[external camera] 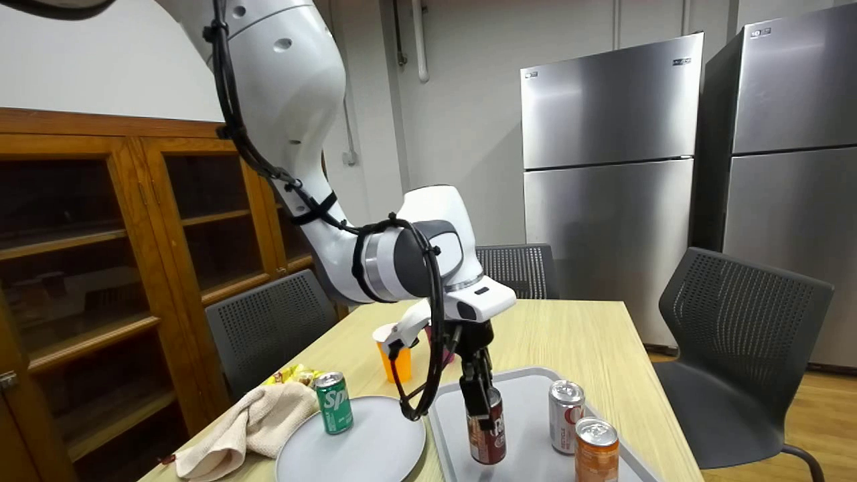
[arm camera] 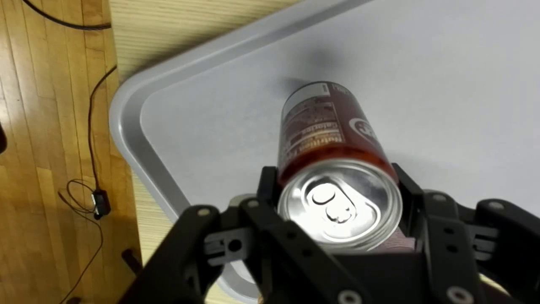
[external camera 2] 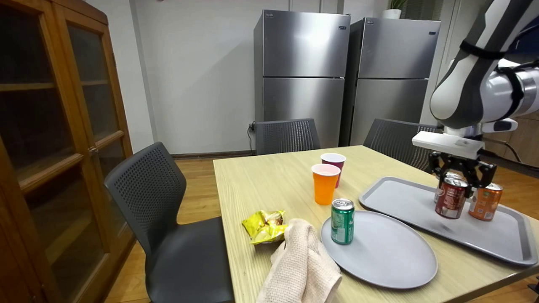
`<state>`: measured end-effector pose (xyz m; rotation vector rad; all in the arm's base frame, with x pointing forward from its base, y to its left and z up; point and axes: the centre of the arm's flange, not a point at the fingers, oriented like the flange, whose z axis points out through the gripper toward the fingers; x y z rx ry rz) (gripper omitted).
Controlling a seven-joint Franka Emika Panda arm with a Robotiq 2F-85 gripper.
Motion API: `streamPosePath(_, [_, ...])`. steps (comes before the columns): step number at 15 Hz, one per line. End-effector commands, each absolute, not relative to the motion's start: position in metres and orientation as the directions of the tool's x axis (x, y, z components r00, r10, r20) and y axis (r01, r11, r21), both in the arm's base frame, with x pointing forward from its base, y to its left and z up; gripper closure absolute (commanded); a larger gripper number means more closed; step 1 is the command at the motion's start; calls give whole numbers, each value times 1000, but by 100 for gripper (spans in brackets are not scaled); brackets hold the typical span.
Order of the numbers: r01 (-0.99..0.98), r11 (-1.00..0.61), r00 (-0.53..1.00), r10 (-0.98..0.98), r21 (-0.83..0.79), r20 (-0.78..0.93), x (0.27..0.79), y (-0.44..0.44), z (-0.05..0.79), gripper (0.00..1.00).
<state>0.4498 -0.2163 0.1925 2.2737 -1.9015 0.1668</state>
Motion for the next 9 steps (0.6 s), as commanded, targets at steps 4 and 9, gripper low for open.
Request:
streamPosePath(4, [-955,-293,296,-934,47,202,448,-142,230,61])
streamPosePath(9, [-917,-395,396,-899,44,187,451,-85,234,61])
